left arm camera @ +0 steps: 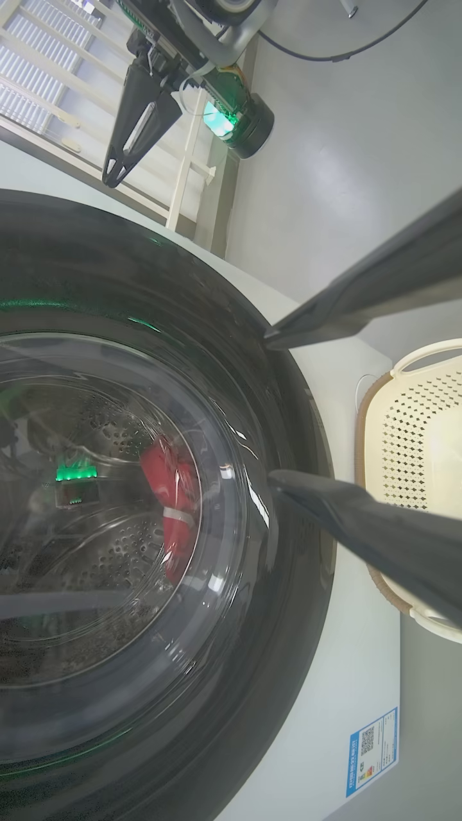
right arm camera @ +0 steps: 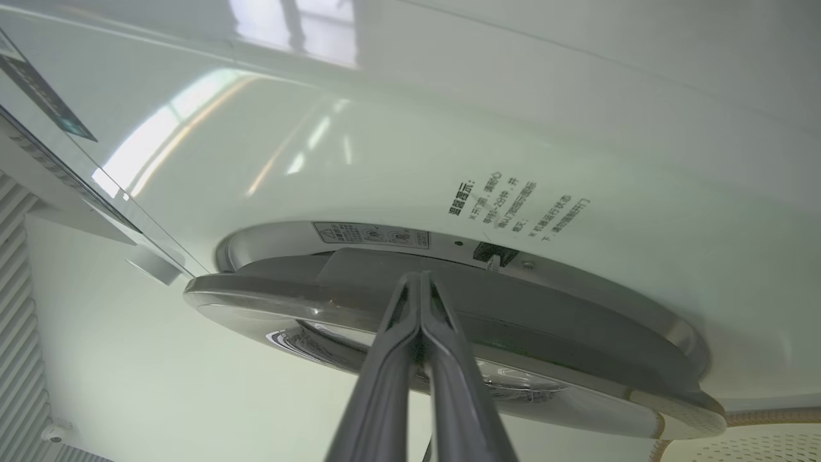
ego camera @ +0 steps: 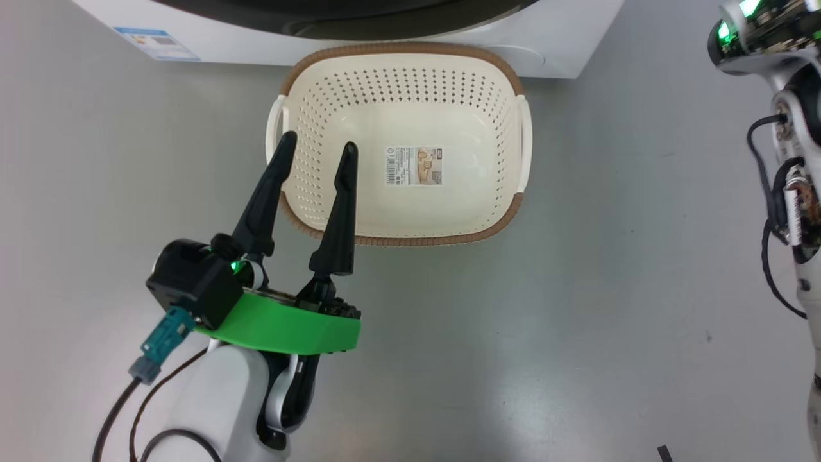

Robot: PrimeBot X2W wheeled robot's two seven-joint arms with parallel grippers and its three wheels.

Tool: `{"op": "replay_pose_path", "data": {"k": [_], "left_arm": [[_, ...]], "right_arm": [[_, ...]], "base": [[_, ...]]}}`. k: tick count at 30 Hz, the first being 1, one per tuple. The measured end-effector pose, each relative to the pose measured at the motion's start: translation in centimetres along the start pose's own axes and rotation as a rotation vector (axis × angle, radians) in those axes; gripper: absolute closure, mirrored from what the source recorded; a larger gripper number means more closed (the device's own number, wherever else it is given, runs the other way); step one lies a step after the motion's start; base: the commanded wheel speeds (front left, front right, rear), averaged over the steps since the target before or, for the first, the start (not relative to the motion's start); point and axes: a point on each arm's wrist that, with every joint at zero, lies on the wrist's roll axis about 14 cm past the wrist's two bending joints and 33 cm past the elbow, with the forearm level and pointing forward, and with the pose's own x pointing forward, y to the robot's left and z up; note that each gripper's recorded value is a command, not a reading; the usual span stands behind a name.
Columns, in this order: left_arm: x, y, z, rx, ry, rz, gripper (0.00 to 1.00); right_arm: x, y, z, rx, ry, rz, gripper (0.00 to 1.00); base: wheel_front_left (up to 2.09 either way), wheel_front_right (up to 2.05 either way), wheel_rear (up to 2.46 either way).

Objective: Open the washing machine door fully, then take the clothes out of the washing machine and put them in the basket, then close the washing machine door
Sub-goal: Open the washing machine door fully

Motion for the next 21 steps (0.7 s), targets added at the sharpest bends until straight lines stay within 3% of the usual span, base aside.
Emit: {"op": "replay_pose_path", "data": {"k": [21], "left_arm": [[-0.5,1.2,-0.8,0.011,0.031,0.029,0.0]], "right_arm": [[2.9,-1.1,-1.5,0.114,0.106,-0.003,1.0]], "base": [[0.0,0.0,0.0]]}}
